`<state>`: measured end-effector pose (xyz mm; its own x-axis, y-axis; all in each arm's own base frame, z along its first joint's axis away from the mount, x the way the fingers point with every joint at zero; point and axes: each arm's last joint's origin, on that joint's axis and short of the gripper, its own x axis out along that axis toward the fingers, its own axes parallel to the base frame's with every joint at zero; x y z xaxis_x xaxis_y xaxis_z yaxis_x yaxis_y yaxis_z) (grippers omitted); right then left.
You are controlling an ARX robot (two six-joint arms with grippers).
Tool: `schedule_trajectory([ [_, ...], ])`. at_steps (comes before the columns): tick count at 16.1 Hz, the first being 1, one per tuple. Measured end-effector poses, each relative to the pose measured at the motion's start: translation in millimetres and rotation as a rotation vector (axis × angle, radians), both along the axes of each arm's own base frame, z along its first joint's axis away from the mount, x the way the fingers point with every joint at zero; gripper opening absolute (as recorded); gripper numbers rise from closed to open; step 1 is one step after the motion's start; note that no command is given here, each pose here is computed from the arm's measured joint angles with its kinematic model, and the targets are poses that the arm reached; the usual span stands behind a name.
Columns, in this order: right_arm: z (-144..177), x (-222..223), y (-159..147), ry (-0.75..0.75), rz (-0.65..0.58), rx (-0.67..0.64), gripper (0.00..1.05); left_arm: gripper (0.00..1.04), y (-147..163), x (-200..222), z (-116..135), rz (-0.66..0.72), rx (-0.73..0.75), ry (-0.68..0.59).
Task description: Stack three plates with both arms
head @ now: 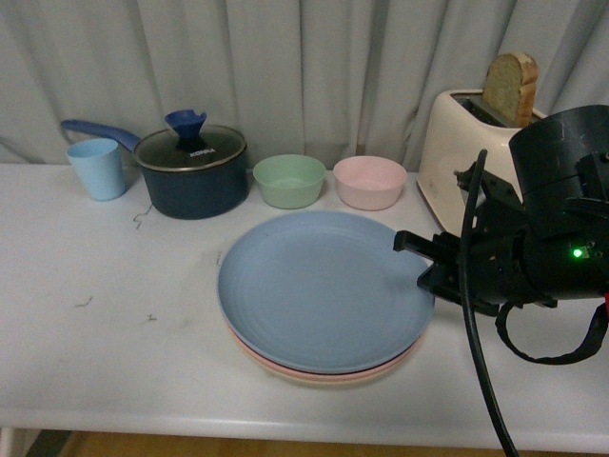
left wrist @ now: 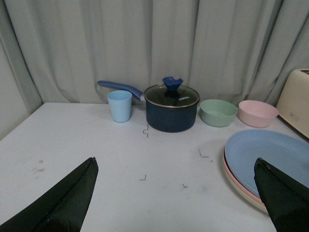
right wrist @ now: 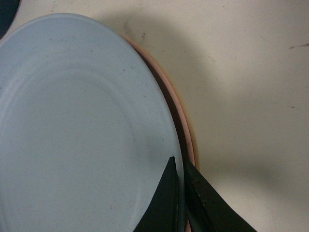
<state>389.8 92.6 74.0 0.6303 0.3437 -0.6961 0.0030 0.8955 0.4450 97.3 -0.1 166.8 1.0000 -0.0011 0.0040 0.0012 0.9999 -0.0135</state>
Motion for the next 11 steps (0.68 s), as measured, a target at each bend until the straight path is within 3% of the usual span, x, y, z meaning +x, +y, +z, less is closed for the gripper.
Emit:
schedule_trajectory([
  [1, -1.8, -0.1, 1.7, -0.001, 0.003, -0.001, 0.09, 0.98, 0.0, 0.0, 0.0, 0.0, 0.0, 0.0],
  [5, 14.4, -6.4, -1.3, -0.045, -0.001, 0.008, 0.54, 0.98, 0.0, 0.0, 0.0, 0.0, 0.0, 0.0],
  [8, 63.5, -24.9, -20.6, -0.197, -0.041, 0.038, 0.89, 0.98, 0.0, 0.0, 0.0, 0.0, 0.0, 0.0],
  [9, 69.8, -21.5, -22.3, -0.384, -0.083, 0.01, 0.93, 0.98, 0.0, 0.0, 0.0, 0.0, 0.0, 0.0],
  [10, 58.0, -34.0, -28.4, -0.58, -0.17, -0.164, 0.8, 0.98, -0.1, 0.0, 0.0, -0.002, 0.0, 0.0],
  [11, 39.6, -66.0, -37.2, -0.641, -0.186, -0.307, 0.67, 0.98, 0.4, 0.0, -0.3, 0.006, 0.0, 0.003],
])
